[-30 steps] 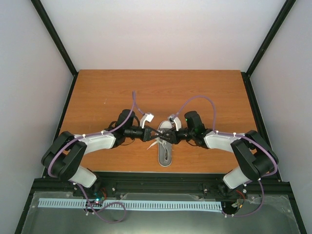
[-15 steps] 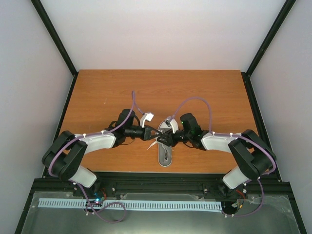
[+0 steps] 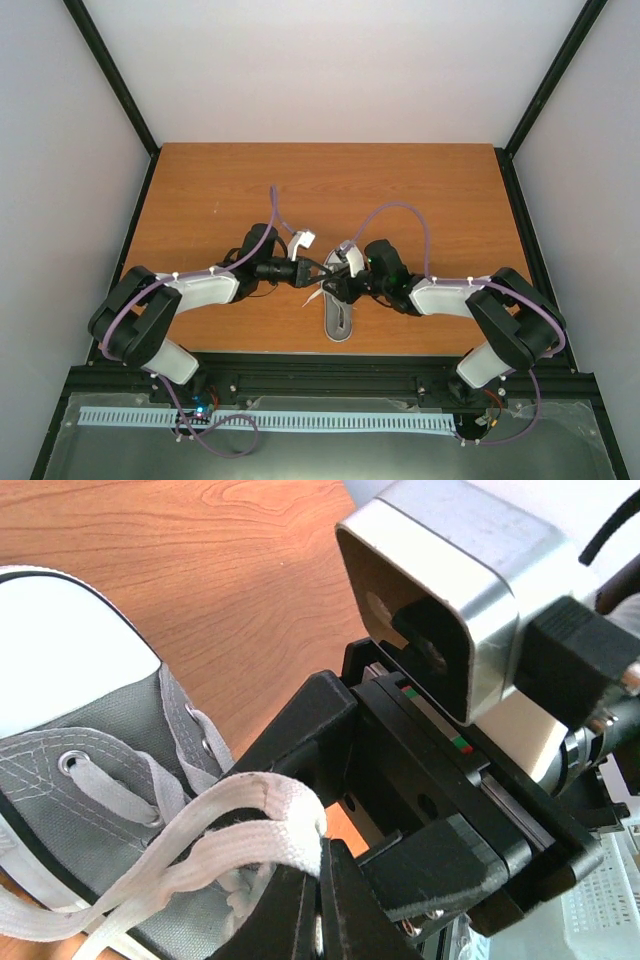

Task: Tie the shoes

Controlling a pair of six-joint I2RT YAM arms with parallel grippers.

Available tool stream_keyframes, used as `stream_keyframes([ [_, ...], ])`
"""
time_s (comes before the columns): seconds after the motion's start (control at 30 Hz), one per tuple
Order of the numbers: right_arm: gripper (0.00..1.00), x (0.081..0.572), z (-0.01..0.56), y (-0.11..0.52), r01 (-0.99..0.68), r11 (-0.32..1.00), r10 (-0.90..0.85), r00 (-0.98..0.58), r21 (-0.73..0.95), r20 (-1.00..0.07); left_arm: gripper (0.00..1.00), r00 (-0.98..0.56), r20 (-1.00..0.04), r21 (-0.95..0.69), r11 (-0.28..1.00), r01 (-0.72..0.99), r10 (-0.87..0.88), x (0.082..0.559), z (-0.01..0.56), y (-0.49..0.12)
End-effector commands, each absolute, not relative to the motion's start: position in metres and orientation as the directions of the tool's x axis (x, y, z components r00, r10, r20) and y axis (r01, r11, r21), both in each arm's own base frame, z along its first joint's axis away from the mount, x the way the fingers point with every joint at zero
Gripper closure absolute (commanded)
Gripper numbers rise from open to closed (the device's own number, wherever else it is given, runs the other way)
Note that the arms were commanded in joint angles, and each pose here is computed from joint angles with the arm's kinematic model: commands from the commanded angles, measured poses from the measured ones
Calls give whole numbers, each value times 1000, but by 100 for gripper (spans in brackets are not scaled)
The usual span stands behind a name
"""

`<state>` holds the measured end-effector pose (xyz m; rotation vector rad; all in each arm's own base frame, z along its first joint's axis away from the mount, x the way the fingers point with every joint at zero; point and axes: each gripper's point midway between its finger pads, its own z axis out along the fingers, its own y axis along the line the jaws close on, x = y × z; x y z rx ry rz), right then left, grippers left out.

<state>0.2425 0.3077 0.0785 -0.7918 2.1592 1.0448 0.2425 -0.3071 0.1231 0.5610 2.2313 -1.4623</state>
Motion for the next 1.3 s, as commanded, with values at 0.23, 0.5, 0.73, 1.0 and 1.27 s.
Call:
stream_keyframes([
  [0.23, 79, 254, 90, 317, -732, 552, -197, -579, 399, -791, 99, -820, -564, -759, 332, 560, 96, 248, 136, -314],
  [0.5, 97, 256, 95, 311, -718, 580, -183, -575, 385, -797, 99, -814, -572, -747, 348, 566, 97, 249, 135, -313],
  [0.73, 97, 252, 102, 298, -710, 609, -192, -566, 355, -802, 99, -772, -618, -674, 405, 618, 150, 254, 130, -308],
  [1.0, 97, 238, 98, 289, -714, 600, -233, -586, 360, -776, 96, -727, -661, -605, 442, 662, 185, 261, 127, -304],
  [1.27, 97, 234, 98, 283, -697, 571, -186, -625, 434, -758, 72, -702, -678, -531, 513, 674, 219, 276, 111, -300],
])
